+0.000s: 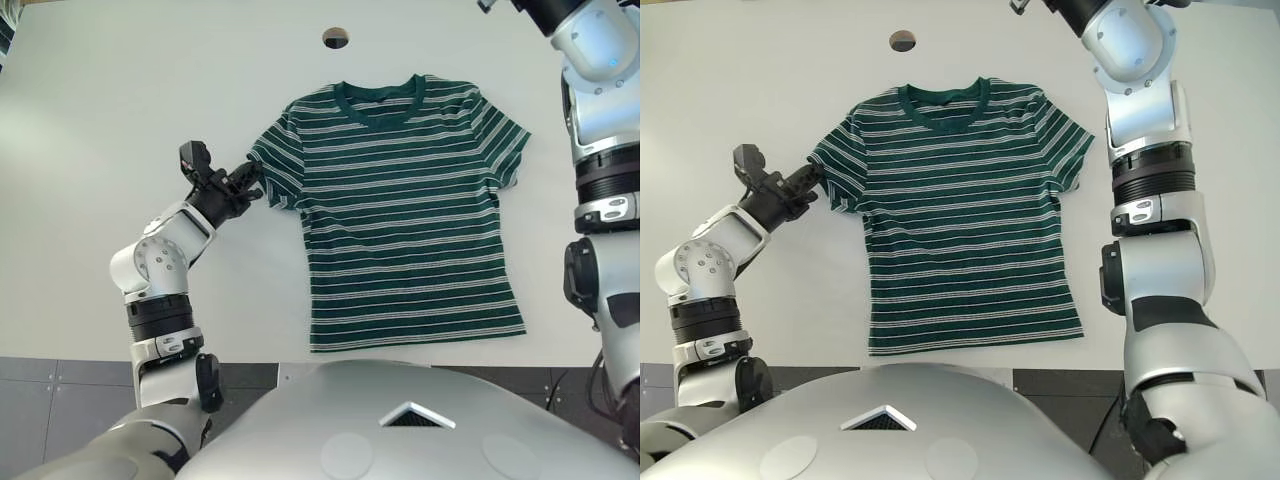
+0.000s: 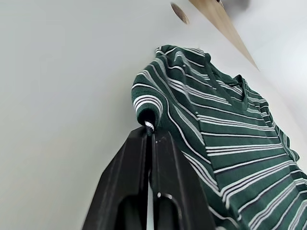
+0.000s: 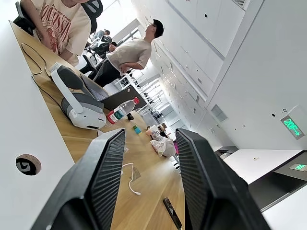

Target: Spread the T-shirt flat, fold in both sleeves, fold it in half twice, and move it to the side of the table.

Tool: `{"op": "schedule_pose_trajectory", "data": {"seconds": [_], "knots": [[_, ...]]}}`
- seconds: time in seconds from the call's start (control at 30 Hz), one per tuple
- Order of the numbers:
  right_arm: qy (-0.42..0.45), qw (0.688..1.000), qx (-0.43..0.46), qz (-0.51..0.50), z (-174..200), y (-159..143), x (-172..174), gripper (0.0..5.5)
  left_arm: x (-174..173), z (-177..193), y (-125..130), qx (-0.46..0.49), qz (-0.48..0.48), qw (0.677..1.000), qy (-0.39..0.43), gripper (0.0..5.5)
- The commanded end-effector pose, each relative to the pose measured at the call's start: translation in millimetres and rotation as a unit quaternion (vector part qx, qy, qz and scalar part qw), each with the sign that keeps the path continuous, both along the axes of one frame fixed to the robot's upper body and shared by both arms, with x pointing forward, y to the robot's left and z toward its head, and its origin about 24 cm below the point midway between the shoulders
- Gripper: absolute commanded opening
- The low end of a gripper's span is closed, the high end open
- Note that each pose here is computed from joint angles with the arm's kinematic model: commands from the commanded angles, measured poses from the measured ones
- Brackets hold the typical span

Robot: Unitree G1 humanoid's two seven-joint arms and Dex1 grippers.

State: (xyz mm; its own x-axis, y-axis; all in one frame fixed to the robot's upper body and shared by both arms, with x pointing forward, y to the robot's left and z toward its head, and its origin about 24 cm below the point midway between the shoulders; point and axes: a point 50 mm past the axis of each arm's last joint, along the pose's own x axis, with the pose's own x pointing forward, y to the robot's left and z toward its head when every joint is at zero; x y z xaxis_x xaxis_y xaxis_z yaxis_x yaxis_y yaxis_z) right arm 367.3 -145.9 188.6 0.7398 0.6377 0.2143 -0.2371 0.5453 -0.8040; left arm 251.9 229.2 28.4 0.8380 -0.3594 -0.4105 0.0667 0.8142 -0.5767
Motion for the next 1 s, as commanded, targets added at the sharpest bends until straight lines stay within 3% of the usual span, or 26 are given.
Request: {"op": "schedule_pose_trajectory", "data": {"seconds": [0.03,0.17,0.3,0.57,1.0], "knots": [[0.005,1.0,0.004,0.003,-3,1,-1,1.94,14,20,30,0.036,0.028,0.999,-0.022,0.12],[0.006,1.0,0.006,0.003,-3,1,-2,1.94,24,29,51,0.052,0.048,0.997,-0.027,0.12],[0.006,1.0,0.008,0.004,-4,1,-3,1.94,27,27,54,0.046,0.046,0.998,-0.018,0.12],[0.01,1.0,-0.001,0.003,-7,-2,-5,1.94,39,31,29,0.086,-0.014,0.996,-0.027,0.12],[0.013,1.0,-0.009,0.01,-7,3,-4,1.94,54,45,-11,0.052,-0.062,0.996,-0.049,0.12]]}}
